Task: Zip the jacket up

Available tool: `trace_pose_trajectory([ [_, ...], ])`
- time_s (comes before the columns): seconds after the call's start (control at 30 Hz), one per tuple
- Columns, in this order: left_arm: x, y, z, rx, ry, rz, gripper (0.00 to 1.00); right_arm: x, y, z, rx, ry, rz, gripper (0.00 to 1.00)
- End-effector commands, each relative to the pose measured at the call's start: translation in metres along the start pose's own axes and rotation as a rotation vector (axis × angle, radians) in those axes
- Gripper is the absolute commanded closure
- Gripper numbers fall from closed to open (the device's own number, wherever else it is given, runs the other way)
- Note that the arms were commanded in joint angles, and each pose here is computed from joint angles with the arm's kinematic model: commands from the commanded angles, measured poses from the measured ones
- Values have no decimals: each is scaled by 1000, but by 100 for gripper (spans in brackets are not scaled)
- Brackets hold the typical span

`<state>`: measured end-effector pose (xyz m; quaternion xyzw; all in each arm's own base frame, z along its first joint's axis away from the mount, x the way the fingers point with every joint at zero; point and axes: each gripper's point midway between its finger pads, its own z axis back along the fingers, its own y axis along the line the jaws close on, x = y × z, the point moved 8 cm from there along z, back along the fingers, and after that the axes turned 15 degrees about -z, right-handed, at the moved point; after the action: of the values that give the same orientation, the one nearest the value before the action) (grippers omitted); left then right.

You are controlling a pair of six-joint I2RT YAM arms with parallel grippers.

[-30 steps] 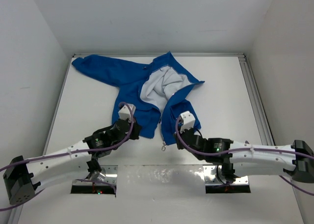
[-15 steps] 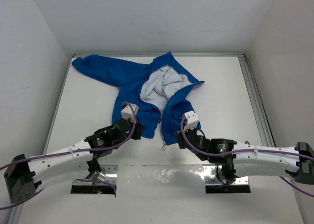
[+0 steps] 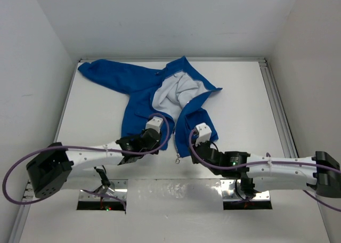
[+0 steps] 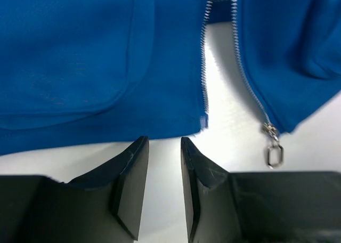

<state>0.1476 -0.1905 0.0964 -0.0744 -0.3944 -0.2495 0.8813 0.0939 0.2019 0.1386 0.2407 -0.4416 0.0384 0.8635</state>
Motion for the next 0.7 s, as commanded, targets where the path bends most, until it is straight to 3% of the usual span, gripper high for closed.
trace_pose_trajectory([
  [0.0, 27, -6, -9, 49, -55, -21, 71, -5, 5, -4, 41, 1, -45, 100],
  [0.17, 25, -8, -22, 82, -18, -41, 66, -11, 7, -5, 74, 25, -53, 100],
  [0.27, 25, -10, -30, 95, -7, -51, 57, -12, 7, -4, 92, 30, -54, 100],
  [0.67, 8, -16, -64, 164, 101, -77, 61, -18, 1, 0, 170, 15, -120, 100],
])
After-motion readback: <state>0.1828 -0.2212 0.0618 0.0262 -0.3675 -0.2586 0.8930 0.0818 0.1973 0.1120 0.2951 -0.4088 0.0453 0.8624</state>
